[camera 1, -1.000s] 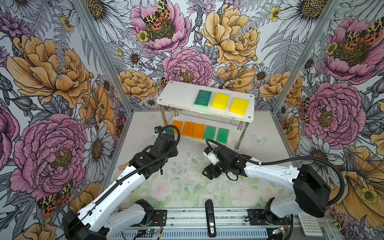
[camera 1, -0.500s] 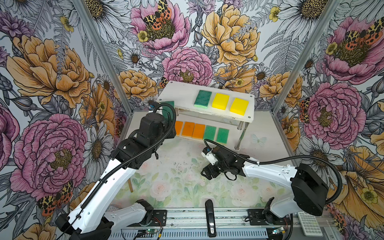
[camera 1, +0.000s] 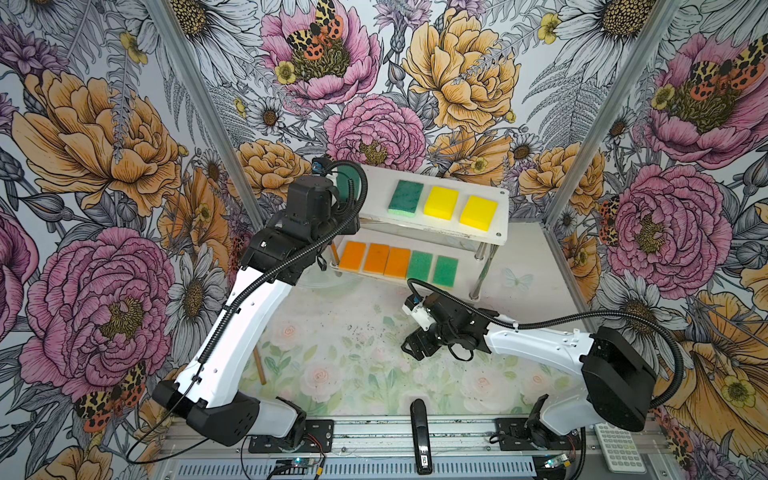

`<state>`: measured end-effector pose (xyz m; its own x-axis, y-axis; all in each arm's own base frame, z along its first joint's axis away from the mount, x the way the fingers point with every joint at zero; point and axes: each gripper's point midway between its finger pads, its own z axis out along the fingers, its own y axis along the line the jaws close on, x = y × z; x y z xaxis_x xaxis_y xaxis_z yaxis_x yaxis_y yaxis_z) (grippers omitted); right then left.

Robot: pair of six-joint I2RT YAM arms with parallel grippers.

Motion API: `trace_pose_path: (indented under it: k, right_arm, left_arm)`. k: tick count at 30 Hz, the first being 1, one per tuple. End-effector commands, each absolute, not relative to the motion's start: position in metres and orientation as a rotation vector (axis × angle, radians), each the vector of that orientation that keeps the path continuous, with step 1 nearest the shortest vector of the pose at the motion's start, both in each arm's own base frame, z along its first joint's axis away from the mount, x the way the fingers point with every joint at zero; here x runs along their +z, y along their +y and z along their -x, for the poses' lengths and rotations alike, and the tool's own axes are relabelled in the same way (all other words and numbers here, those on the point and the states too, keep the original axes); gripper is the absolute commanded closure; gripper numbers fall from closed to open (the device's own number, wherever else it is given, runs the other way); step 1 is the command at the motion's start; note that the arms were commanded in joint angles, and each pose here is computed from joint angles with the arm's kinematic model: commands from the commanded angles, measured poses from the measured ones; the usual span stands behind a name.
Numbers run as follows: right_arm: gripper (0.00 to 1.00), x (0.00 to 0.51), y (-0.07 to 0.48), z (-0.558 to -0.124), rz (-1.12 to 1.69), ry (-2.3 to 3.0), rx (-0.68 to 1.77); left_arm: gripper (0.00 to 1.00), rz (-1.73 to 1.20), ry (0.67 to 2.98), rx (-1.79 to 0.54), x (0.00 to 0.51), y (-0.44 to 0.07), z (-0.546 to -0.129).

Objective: Place and organize the cleaning sponges onto the shelf
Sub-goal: 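Carry the second green sponge with the left gripper above the shelf top, then lower the sponge beside the first green sponge and open the left gripper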

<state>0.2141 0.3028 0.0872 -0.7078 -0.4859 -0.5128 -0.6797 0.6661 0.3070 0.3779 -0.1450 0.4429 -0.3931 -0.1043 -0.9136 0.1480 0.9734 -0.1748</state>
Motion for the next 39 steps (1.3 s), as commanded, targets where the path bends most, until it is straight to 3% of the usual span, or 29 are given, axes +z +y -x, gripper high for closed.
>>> trace_pose_path:
  k: [1,24,39]
  right_arm:
    - [0.16,0.099,0.308,-0.216,0.906,2.452,0.702]
    - [0.16,0.103,0.296,-0.212,0.88,2.436,0.677]
    - [0.16,0.099,0.297,-0.213,0.882,2.447,0.672]
  left_arm:
    - [0.4,-0.093,1.951,-0.366,0.452,-0.157,-0.384]
    - [0.4,-0.154,2.116,-0.287,0.4,-0.182,-0.465]
    - [0.32,-0.147,2.166,-0.183,0.379,-0.175,-0.474]
